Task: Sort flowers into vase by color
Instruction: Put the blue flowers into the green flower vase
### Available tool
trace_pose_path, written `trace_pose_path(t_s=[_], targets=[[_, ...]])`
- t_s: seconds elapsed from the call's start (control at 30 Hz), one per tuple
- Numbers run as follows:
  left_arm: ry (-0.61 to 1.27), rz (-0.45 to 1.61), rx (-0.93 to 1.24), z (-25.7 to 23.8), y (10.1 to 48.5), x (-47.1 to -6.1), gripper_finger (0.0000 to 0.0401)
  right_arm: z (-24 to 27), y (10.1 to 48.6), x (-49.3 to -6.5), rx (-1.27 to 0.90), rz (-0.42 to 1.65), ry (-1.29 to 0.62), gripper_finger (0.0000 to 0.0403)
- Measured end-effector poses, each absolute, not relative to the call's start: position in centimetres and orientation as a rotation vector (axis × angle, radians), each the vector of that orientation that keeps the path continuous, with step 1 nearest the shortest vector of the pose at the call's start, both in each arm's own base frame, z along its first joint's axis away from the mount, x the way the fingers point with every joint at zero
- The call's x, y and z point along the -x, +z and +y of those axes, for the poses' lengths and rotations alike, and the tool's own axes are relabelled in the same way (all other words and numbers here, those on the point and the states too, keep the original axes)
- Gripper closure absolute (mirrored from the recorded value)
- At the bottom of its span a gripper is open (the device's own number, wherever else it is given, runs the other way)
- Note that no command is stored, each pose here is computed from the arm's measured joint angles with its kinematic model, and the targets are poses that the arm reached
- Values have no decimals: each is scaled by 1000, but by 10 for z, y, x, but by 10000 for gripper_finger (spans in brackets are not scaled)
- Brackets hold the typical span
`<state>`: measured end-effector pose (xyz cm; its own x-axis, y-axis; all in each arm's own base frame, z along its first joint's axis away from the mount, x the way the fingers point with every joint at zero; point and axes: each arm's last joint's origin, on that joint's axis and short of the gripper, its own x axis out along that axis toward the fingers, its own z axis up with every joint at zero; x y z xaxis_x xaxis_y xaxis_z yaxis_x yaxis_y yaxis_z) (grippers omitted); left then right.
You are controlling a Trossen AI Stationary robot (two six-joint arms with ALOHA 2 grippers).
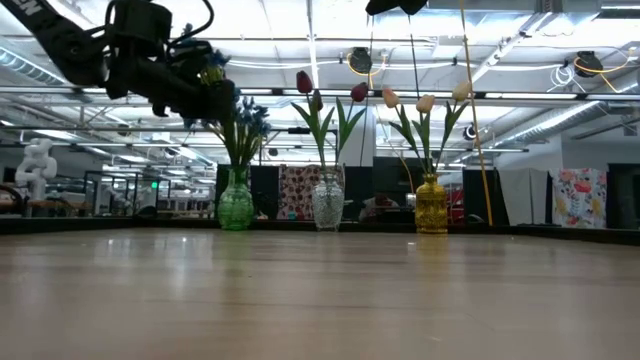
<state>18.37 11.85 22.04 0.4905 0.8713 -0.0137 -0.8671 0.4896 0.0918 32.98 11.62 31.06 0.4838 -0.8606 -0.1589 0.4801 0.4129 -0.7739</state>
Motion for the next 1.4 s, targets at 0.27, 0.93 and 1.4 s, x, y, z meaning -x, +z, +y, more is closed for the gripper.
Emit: trace_pose_path(t_s=[0.27, 0.93, 1.4], targets=[[1065, 120, -28, 117, 233, -187, 373, 116, 311, -330, 728, 605, -910, 181], [1077, 211, 9, 121, 246, -192, 372, 116, 311, -330, 728, 604, -910, 181], [1101, 206, 9, 122, 247, -191, 359, 116, 311, -330, 727, 604, -910, 181]])
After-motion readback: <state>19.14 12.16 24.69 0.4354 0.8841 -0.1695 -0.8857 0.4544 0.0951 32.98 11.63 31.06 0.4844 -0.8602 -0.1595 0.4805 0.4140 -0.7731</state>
